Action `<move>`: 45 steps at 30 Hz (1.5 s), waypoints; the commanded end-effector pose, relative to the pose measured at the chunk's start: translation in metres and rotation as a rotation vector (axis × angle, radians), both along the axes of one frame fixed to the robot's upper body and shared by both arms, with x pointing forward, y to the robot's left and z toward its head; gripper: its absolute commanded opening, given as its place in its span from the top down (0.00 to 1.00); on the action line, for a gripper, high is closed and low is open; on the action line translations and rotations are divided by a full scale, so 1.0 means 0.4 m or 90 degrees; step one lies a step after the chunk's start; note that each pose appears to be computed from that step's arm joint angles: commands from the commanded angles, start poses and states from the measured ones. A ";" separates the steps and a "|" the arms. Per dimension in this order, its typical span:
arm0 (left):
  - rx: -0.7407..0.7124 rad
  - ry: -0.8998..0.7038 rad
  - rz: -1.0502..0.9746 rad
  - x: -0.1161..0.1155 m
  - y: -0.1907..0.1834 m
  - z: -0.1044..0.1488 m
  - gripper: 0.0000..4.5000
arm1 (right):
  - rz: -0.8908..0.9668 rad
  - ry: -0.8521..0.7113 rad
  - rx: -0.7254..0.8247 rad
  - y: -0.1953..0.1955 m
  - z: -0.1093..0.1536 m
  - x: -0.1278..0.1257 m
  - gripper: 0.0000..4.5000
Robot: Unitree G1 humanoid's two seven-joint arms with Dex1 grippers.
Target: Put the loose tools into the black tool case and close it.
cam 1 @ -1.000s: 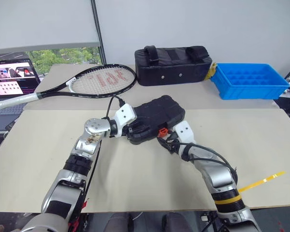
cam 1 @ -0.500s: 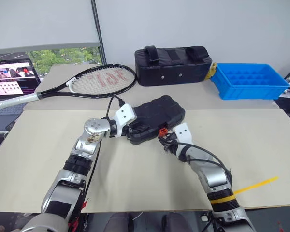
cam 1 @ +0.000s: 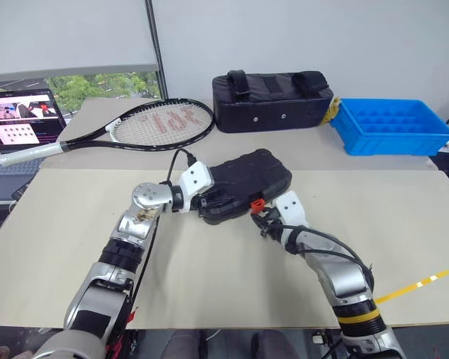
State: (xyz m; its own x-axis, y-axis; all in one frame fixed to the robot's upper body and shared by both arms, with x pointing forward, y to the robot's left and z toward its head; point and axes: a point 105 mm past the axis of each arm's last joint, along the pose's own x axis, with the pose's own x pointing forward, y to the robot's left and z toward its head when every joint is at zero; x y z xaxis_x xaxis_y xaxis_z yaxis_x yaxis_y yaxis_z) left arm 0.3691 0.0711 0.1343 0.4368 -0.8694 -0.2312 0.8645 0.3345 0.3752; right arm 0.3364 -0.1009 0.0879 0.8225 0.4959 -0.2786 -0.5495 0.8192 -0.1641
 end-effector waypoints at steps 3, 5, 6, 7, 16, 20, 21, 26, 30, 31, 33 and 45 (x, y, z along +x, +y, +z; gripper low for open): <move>0.068 0.101 0.011 -0.022 0.019 -0.124 0.49 | 0.014 -0.053 0.008 0.016 0.061 0.012 0.74; 0.068 0.100 0.011 -0.021 0.017 -0.123 0.49 | 0.015 -0.051 0.007 0.020 0.058 0.018 0.74; 0.067 0.100 0.011 -0.021 0.017 -0.123 0.49 | 0.016 -0.047 0.007 0.023 0.056 0.022 0.74; 0.067 0.099 0.011 -0.021 0.017 -0.123 0.49 | 0.016 -0.044 0.008 0.026 0.054 0.025 0.74; 0.068 0.097 0.017 -0.019 0.024 -0.123 0.49 | 0.017 -0.050 0.013 0.039 0.067 0.043 0.32; 0.066 0.097 0.019 -0.020 0.024 -0.124 0.49 | 0.022 -0.045 0.001 0.032 0.061 0.032 0.08; 0.066 0.097 0.020 -0.020 0.025 -0.124 0.49 | 0.023 -0.044 0.001 0.028 0.061 0.028 0.08; 0.067 0.099 0.020 -0.022 0.027 -0.127 0.49 | 0.014 -0.041 -0.005 -0.007 0.063 0.005 0.08; 0.066 0.099 0.020 -0.021 0.028 -0.127 0.49 | 0.016 -0.044 0.007 -0.013 0.068 -0.015 0.23; 0.066 0.100 0.021 -0.021 0.028 -0.127 0.49 | 0.018 -0.045 0.008 -0.011 0.067 -0.019 0.32; 0.066 0.100 0.022 -0.020 0.029 -0.128 0.49 | 0.023 -0.052 0.017 -0.003 0.074 -0.023 0.50; 0.063 0.102 0.020 -0.022 0.022 -0.130 0.49 | 0.027 -0.086 0.035 0.040 0.102 0.021 0.98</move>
